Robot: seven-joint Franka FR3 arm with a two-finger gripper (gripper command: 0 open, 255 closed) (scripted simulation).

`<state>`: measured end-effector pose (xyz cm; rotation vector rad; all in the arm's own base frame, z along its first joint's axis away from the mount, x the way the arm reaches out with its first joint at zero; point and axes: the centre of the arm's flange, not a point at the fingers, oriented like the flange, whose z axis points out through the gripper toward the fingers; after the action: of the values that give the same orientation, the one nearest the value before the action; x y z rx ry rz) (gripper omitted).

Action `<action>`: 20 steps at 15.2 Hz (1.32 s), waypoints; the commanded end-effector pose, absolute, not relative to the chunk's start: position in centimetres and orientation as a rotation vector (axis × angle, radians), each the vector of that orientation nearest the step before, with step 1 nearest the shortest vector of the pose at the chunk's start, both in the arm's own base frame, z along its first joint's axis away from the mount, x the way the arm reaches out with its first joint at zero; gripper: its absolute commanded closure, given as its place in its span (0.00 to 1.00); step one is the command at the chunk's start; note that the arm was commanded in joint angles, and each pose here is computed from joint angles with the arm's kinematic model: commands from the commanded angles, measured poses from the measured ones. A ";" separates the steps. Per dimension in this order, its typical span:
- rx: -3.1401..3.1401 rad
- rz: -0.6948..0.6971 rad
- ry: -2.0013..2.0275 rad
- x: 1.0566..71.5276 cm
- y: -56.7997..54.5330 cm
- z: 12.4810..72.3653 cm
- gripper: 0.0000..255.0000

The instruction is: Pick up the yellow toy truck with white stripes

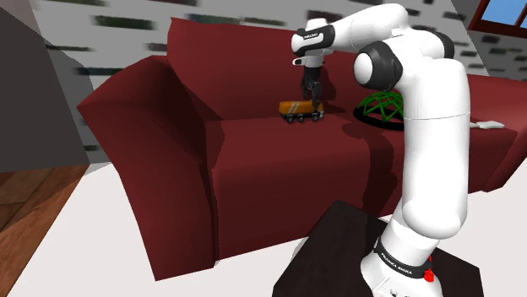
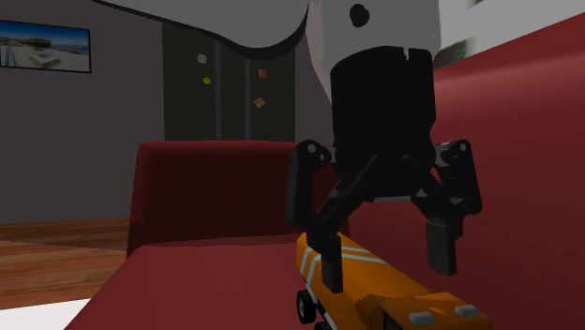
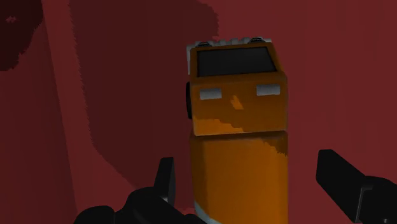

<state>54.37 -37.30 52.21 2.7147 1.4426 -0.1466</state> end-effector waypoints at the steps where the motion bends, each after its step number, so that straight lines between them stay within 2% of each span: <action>1: 2.711 -0.146 1.449 54.4 -37.4 51.3 0.00; 7: 2.711 -0.146 1.449 54.4 -37.4 48.9 0.00; 8: 2.711 -0.146 1.449 54.5 -37.4 48.9 1.00; 20: 2.711 -0.146 1.449 54.4 -37.4 50.5 1.00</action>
<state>54.47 -37.35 49.88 2.7113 1.4500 -0.1472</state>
